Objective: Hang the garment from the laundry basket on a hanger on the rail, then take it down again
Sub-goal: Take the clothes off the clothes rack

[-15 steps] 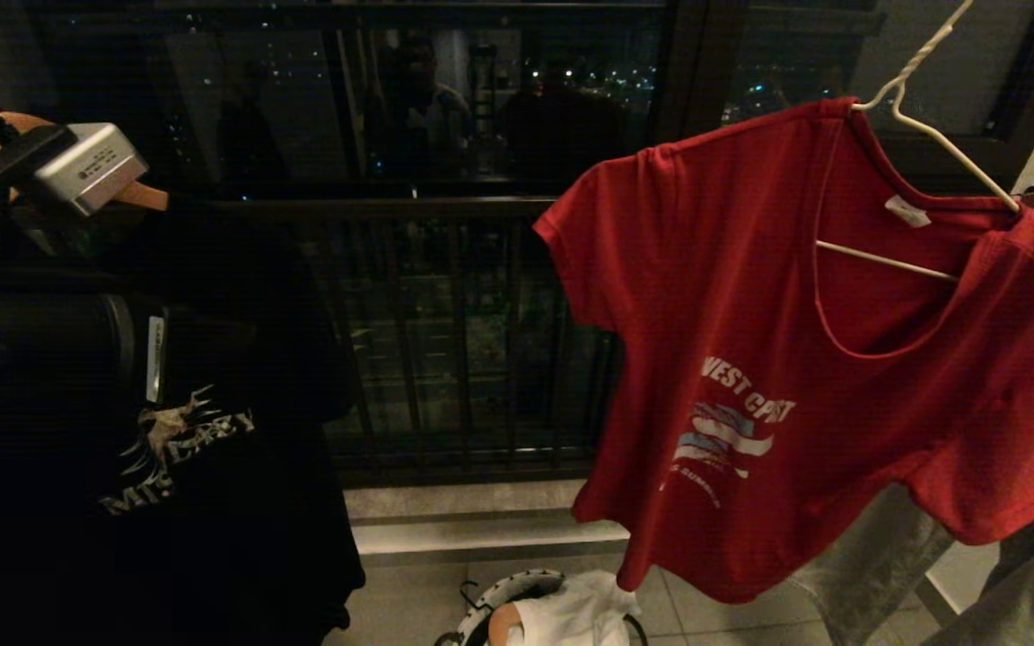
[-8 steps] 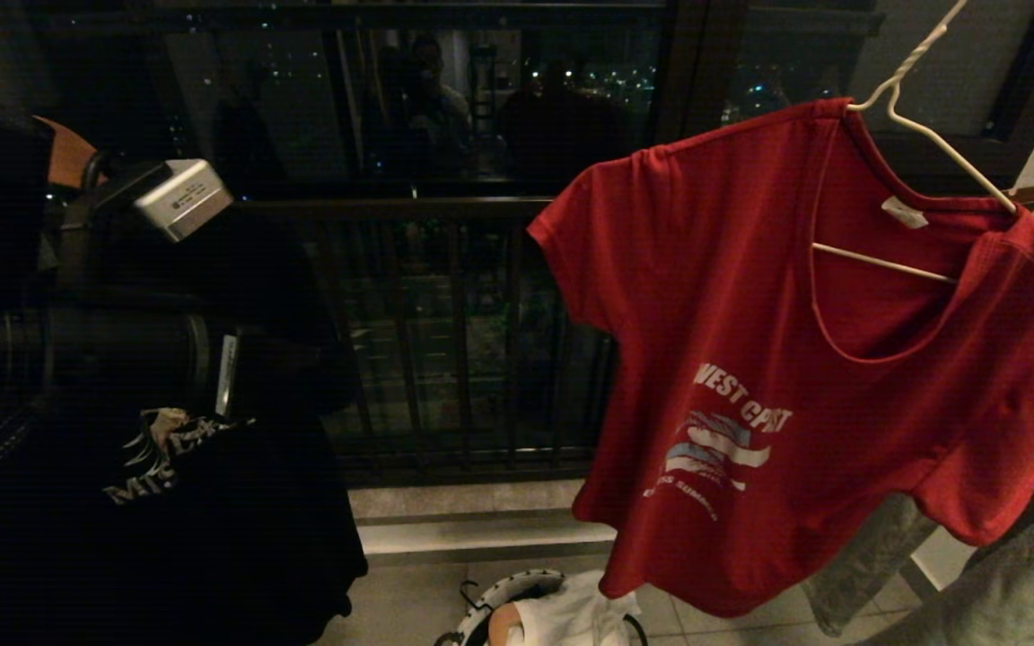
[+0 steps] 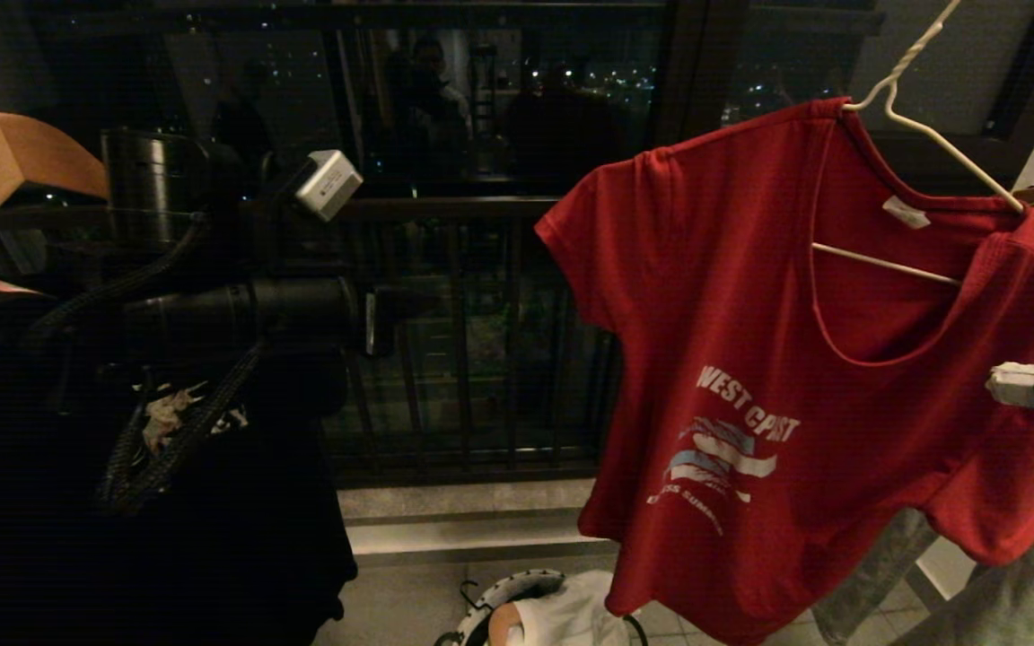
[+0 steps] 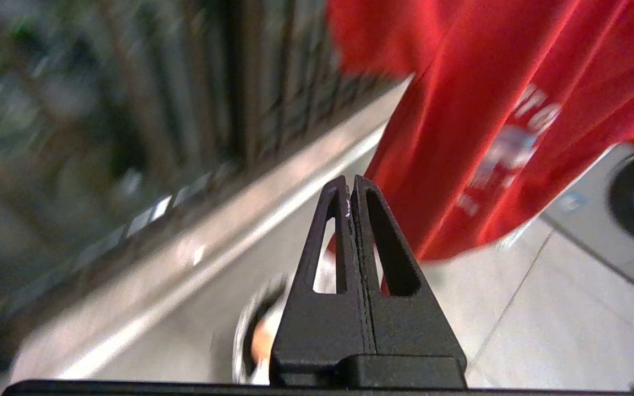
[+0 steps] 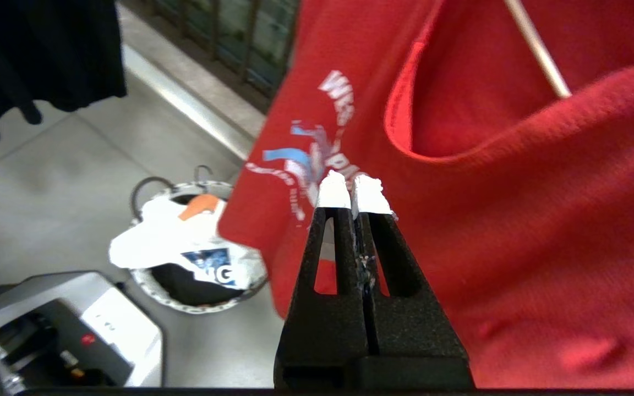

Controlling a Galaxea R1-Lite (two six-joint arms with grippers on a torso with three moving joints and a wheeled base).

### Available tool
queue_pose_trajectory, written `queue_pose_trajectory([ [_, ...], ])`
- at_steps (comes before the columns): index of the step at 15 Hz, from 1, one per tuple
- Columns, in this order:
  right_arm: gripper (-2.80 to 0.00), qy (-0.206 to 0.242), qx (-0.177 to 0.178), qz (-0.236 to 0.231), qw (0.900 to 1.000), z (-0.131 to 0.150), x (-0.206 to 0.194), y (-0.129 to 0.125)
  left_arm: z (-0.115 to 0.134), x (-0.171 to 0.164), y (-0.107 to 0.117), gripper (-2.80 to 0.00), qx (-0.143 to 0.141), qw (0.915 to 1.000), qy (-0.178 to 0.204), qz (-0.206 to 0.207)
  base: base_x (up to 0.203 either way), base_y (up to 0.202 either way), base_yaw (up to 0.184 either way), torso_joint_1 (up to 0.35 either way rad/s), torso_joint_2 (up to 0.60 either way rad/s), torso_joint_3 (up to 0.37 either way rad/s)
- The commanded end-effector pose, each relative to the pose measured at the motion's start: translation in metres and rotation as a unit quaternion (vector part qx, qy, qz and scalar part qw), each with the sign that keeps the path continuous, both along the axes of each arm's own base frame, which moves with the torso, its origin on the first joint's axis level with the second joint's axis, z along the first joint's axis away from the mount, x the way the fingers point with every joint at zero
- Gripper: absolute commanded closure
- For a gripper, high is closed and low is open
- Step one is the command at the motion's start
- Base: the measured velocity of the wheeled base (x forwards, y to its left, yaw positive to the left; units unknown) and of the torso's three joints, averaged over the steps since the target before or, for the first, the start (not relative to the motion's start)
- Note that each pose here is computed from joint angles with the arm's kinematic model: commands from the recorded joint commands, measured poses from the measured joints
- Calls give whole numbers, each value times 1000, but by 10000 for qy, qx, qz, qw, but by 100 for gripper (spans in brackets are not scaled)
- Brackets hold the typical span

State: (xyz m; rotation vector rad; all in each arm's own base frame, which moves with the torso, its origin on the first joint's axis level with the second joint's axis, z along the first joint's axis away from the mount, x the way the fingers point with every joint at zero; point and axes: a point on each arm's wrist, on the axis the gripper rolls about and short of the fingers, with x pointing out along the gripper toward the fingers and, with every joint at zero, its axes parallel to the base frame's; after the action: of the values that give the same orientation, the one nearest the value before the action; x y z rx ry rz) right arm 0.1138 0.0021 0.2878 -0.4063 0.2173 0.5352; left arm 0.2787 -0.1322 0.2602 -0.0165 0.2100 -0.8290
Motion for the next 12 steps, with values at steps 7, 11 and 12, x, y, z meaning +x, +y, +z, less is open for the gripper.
queue_pose_trajectory([
  [7, 0, 210, 32, 145, 9997, -7, 9, 0, -35, 101, -49, -280, -631, 9925, -598, -859, 0, 0, 0, 0, 0, 0],
  [11, 0, 185, -51, 194, 9996, -8, 10, 1, -29, 124, -59, -280, -1354, 9786, -1226, -946, 0, 0, 0, 0, 0, 0],
  [12, 0, 188, -57, 196, 9996, -9, 9, 1, -26, 127, -61, -280, -1393, 9767, -1321, -959, 0, 0, 0, 0, 0, 0],
])
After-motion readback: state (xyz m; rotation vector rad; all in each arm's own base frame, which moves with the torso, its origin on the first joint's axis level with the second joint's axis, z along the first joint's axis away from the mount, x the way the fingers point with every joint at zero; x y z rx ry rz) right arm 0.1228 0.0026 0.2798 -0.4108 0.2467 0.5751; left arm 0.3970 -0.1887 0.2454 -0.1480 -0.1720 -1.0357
